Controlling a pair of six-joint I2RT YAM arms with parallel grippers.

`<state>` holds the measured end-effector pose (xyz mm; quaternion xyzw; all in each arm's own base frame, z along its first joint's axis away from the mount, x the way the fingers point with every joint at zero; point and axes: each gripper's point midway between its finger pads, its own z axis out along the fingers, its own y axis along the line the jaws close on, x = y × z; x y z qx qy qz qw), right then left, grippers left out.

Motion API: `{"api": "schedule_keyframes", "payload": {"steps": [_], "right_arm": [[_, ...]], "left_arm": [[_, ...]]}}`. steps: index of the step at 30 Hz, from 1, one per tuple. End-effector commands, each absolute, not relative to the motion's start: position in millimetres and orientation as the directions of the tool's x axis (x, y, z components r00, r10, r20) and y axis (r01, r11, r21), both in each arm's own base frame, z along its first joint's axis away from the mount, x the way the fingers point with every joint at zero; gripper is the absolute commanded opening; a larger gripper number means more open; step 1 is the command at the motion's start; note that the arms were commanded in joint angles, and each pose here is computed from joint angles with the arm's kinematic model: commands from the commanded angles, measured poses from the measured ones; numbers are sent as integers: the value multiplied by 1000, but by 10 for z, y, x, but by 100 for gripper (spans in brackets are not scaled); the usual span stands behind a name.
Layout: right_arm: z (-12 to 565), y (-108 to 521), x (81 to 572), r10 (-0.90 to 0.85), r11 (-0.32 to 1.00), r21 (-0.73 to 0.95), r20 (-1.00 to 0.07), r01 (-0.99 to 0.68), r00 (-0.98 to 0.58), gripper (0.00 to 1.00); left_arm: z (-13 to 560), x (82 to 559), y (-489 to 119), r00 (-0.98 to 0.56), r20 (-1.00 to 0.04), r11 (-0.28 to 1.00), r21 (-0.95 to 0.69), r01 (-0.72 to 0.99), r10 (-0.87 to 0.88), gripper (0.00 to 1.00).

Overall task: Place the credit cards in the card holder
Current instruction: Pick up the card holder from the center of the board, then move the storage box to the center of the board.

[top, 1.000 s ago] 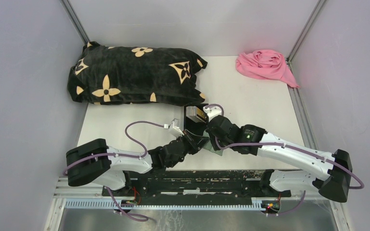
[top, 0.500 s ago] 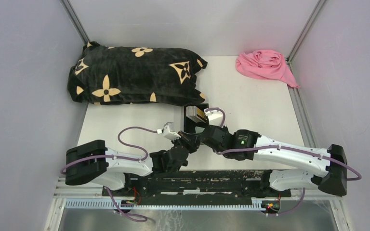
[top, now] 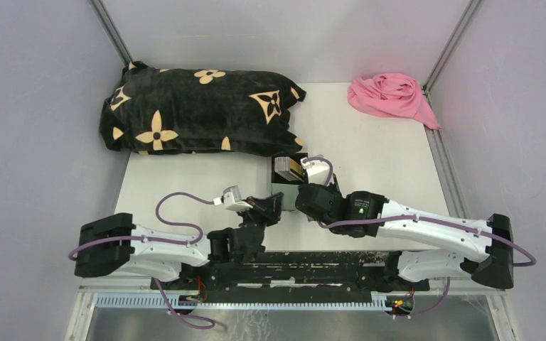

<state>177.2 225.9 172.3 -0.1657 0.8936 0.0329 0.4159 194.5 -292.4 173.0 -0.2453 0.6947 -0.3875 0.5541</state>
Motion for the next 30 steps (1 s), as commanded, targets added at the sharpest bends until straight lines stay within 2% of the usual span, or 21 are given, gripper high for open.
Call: {"api": "schedule_keyframes", "payload": {"steps": [1, 7, 20, 30], "right_arm": [[2150, 2281, 1943, -235, 952, -90, -830, -294, -505, 58], [1979, 2358, 2107, -292, 947, -165, -800, -276, -523, 63], [1374, 2437, 2691, -180, 954, 20, -758, -298, -627, 61], [1042, 2513, 2982, -165, 959, 48, -709, -280, -686, 60]], "left_arm": [[1846, 2016, -2469, -113, -621, 620, -783, 46, -775, 3], [1828, 1995, -2274, -100, -628, 627, -778, 46, -772, 3], [1675, 1964, -1940, -77, -646, 646, -763, 28, -759, 3], [1591, 1956, -1770, -57, -653, 653, -757, 6, -756, 3]]}}
